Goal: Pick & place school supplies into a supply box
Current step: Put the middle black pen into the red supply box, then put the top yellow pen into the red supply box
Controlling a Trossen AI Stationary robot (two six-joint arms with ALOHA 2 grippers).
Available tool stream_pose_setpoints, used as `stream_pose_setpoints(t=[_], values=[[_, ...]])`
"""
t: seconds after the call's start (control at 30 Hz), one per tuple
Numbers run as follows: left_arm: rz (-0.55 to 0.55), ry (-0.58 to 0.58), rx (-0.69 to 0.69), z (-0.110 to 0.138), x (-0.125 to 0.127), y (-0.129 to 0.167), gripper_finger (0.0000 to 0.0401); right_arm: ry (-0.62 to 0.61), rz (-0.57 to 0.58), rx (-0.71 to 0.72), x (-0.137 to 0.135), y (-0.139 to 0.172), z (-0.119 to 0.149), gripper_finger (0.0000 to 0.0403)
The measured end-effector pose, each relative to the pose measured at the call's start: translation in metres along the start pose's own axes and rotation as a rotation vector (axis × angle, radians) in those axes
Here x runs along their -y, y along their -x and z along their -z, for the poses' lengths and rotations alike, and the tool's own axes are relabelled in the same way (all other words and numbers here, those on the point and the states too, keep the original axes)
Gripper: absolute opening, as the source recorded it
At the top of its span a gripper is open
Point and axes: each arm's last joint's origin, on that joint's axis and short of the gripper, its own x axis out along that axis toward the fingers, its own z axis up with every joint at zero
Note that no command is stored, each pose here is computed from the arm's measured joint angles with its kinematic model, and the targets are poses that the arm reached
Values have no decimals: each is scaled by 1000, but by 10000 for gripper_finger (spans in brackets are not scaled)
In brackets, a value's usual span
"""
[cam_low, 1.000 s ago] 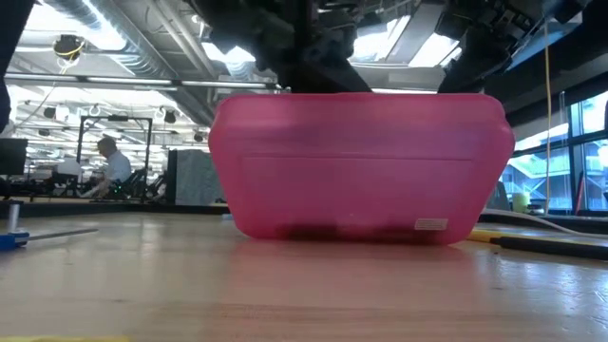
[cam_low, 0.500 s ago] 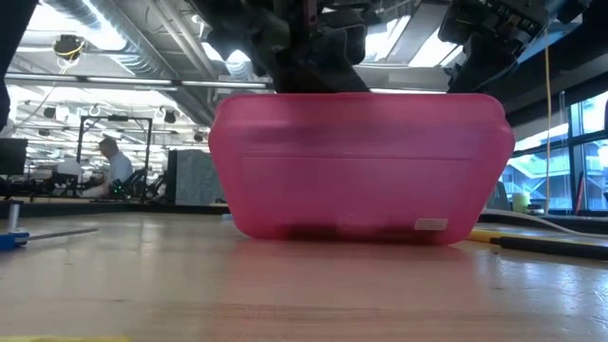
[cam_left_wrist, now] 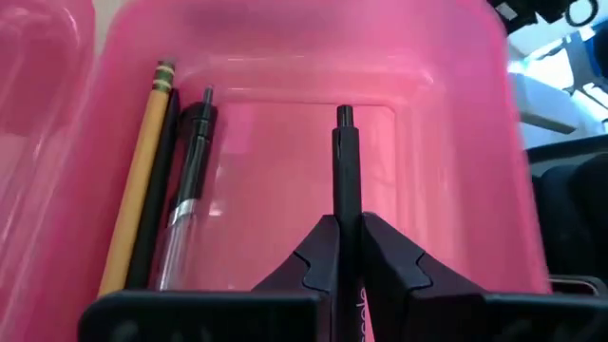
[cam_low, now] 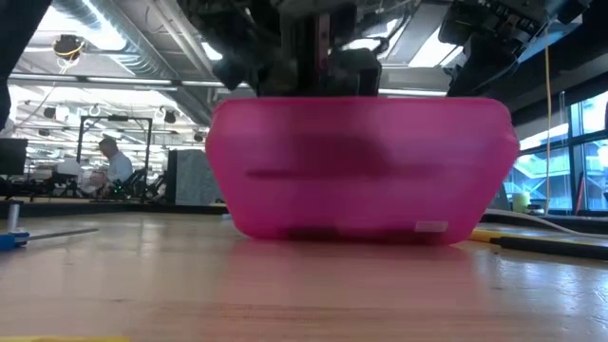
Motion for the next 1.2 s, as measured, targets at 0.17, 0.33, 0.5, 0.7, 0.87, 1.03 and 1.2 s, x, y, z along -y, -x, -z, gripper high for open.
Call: stream_pose_setpoints(t=[0.17,0.33,0.5,0.7,0.87,1.03,1.2], values=[[-7,3,-14,5,-5,-9,20,-1,0,0,0,0,0,137],[-30,-22,-8,9,-2,-15,20,-1,1,-4,0,0,0,137],[-73,-27,-16,16,-3,-23,20,0,1,-7,0,0,1,137],[-127,-39,-6,21,-8,-31,20,0,3,-12,0,0,1,137],[-133,-45,-11,22,-10,-33,25,-1,2,-15,0,0,1,137],[-118,-45,-18,22,-9,-33,62,-1,3,-15,0,0,2,137],[-110,-54,-20,20,-7,-29,104,-1,2,-15,0,0,2,137]])
